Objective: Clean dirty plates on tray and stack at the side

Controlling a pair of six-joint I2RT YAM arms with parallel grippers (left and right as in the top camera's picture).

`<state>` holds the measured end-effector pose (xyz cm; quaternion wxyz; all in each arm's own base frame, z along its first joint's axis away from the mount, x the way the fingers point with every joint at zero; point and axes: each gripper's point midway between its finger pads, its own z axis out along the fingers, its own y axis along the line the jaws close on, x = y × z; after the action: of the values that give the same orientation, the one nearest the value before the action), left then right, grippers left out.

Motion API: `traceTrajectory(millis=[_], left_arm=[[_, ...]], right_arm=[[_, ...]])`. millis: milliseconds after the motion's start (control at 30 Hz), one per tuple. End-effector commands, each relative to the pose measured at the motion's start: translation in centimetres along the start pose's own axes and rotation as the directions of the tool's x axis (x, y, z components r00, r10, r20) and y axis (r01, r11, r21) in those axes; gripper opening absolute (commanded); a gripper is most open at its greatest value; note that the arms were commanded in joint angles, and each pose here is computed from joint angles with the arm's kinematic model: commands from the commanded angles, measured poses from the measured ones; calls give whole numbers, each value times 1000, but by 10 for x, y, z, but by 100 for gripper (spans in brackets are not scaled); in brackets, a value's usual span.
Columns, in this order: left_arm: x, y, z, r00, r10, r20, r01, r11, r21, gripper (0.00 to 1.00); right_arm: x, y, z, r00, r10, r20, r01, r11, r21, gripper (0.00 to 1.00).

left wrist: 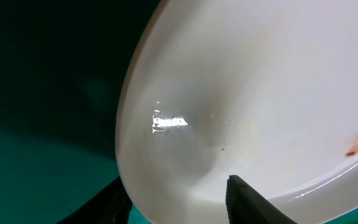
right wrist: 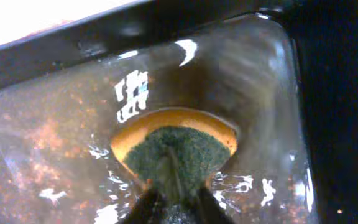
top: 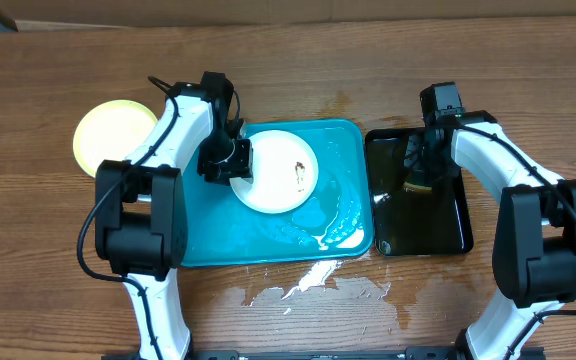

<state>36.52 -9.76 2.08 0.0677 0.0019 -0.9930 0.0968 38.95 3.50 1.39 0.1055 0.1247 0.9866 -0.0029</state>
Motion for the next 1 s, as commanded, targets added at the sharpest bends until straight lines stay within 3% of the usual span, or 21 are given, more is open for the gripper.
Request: traceTrajectory(millis=[0, 100, 200, 267, 367, 567, 767, 833, 900, 933, 967], left_arm=[[1, 1, 6, 1000, 2, -9, -2, 1000, -17, 50], [-1, 1, 6, 1000, -1, -3, 1, 1000, -16, 53], [-2, 0, 6, 1000, 0, 2, 0, 1000, -14, 59], [-3, 0, 6, 1000, -6, 3, 6, 1000, -15, 60], [-3, 0, 6, 1000, -6, 7, 6, 1000, -14, 59], [-5, 0, 6, 1000, -5, 12, 5, 1000, -13, 59], [-5, 0, 6, 1000, -4, 13, 5, 1000, -13, 59], [-6, 0, 6, 1000, -3, 17, 3, 1000, -13, 57], [-7, 0, 6, 1000, -2, 22, 3, 1000, -11, 55], [-7, 0, 6, 1000, -2, 22, 3, 1000, -11, 55], [-7, 0, 6, 1000, -2, 22, 3, 1000, -11, 56]], right_arm=[[-4, 1, -11, 1000, -8, 24, 8, 1000, -3, 4], [-11, 5, -27, 1000, -7, 24, 7, 1000, -15, 4], [-13, 5, -39, 1000, -9, 9, 9, 1000, -13, 33], [-13, 4, -40, 1000, -9, 9, 9, 1000, -8, 44], [-14, 1, -34, 1000, -8, 24, 8, 1000, 10, 52], [-13, 1, -21, 999, -7, 34, 7, 1000, 10, 54], [-11, 1, -2, 999, -6, 40, 6, 1000, 7, 50], [-12, 2, -1, 999, -6, 41, 6, 1000, 6, 36], [-15, 3, -4, 999, -6, 50, 6, 1000, 3, 13], [-17, 3, -5, 999, -5, 54, 5, 1000, 1, 6], [-18, 5, -7, 999, -5, 53, 6, 1000, -4, 6]])
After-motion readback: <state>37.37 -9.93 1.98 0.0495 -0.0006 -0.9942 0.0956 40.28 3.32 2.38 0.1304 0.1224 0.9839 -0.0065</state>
